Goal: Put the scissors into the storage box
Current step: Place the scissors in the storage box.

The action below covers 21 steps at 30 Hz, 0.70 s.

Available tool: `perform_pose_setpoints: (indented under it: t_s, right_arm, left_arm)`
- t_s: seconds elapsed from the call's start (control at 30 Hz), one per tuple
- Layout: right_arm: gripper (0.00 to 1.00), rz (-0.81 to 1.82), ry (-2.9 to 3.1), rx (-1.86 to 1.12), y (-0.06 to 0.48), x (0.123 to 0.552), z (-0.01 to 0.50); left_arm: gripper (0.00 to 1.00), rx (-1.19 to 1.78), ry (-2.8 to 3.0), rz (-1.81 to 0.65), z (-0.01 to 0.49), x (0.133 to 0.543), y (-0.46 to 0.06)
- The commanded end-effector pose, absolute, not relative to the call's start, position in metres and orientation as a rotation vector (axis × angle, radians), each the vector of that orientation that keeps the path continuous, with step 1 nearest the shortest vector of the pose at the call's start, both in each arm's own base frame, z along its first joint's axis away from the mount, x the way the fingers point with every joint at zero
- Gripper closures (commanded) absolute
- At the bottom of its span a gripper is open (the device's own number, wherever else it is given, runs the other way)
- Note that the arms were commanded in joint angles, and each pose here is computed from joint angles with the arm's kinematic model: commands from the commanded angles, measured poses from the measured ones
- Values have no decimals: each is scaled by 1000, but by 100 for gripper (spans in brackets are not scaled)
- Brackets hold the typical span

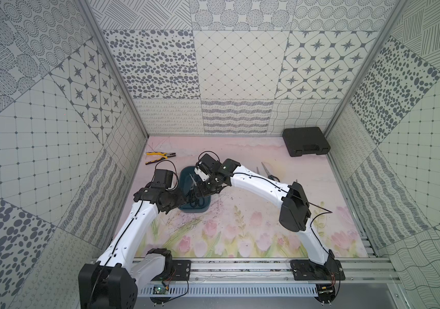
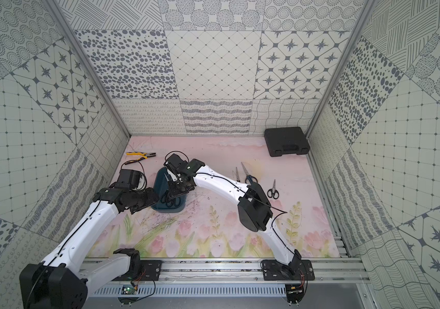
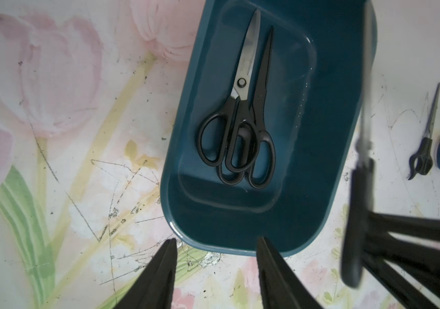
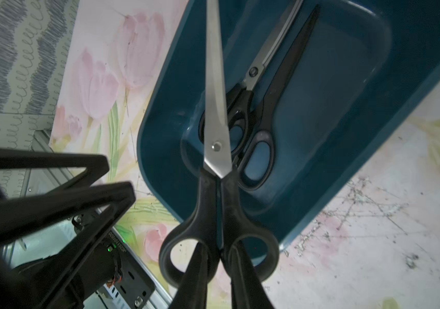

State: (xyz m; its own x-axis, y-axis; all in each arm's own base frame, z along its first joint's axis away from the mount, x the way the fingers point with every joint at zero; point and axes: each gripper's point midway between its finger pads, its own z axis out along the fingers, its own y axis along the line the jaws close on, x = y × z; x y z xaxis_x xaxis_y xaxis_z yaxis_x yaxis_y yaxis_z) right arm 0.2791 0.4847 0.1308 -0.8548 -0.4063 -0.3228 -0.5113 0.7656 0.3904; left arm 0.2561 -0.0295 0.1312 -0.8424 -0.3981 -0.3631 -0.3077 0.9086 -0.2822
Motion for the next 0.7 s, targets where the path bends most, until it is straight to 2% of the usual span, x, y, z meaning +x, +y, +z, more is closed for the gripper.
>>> perform_pose_setpoints:
  t_s: [0.0, 0.1, 0.17, 0.23, 0.3, 0.37, 0.53, 0.67]
  right_arm:
    - [100, 748, 2718, -579, 501, 299, 138]
    - [100, 771, 2727, -570, 511, 301, 130]
    - [78, 777, 2727, -568, 515, 303, 127]
    - [66, 777, 2719, -564, 517, 305, 128]
    - [47, 753, 2699, -562, 515, 309, 132]
    - [38, 735, 2673, -569, 513, 312, 139]
    - [37, 683, 2580, -615, 488, 319, 179]
    - [36, 555, 2522, -570, 412, 343, 201]
  left_arm:
    - [48, -656, 2624, -222, 136, 244, -13]
    - [48, -639, 2595, -196, 143, 243, -8]
    - [48, -633, 2604, -181, 143, 243, -6]
    - [47, -608, 2624, -196, 142, 245, -9]
    - [47, -591, 2648, -216, 138, 247, -13]
    - [49, -552, 2662, -250, 137, 250, -18]
    - [50, -484, 2683, -271, 135, 259, -23]
    - [47, -420, 2760, -264, 121, 268, -25]
